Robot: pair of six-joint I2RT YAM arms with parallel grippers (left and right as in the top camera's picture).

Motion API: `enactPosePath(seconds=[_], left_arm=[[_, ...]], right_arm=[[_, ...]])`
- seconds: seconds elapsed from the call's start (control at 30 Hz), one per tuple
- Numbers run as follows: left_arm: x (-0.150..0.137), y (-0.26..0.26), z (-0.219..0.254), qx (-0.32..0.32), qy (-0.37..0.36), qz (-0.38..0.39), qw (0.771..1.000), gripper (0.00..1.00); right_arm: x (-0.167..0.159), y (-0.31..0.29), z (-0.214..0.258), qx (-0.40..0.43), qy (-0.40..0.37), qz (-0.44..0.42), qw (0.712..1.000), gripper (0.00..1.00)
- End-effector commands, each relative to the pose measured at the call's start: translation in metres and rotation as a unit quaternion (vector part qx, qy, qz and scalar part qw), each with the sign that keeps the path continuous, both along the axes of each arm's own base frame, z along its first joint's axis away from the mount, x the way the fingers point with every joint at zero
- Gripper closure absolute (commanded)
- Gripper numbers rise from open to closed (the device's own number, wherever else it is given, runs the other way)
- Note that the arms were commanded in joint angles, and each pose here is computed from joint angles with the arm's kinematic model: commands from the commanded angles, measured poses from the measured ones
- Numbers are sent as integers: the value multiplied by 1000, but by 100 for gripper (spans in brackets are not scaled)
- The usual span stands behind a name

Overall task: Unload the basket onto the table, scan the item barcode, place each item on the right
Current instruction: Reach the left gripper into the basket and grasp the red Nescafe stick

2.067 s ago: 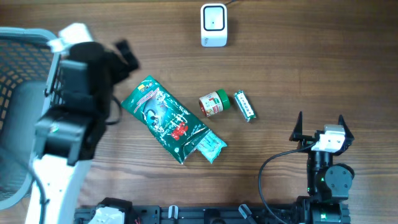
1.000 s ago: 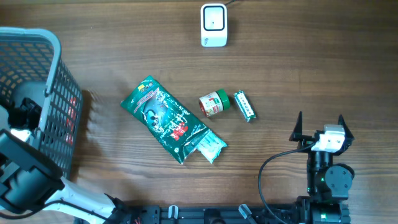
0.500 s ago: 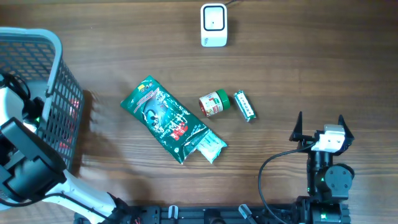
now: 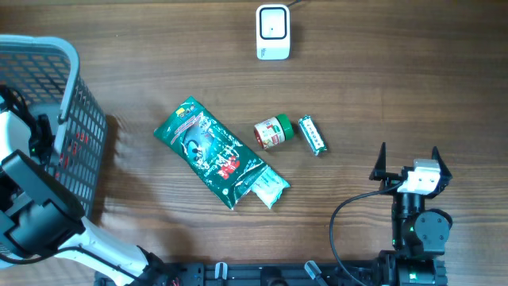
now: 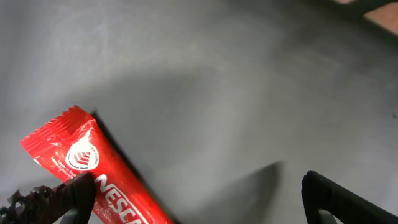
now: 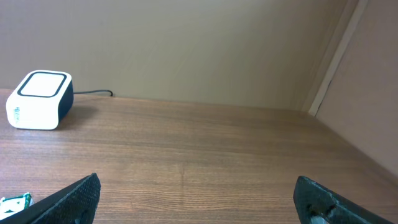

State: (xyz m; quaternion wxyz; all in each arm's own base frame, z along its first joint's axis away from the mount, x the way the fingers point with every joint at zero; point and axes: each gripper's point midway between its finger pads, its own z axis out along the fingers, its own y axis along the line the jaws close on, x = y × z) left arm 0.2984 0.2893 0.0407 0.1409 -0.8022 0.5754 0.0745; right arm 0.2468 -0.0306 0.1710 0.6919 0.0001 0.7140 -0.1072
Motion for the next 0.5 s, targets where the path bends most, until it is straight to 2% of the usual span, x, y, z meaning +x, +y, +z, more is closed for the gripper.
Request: enactPosePath(seconds=[0.0,0.17,0.27,0.33,0.47], left_arm=[[5,10,41,51,-3,-79,996,0],[1,-18,36,-22,-27,-43,998,0],[-4,-22,30,-34,-17,-42,998,0],[-6,-25,19,-46,-5,-42,998,0],[-20,-46,-31,-104,40,-45,993,0]], right_arm=[[0,-1,1,-3,-2,-3,1000,0],[0,-1,1,-3,-2,-3,1000,0],[0,-1,1,-3,-2,-3,1000,0],[0,-1,1,-3,-2,-3,1000,0],[0,-1,1,-3,-2,-3,1000,0]])
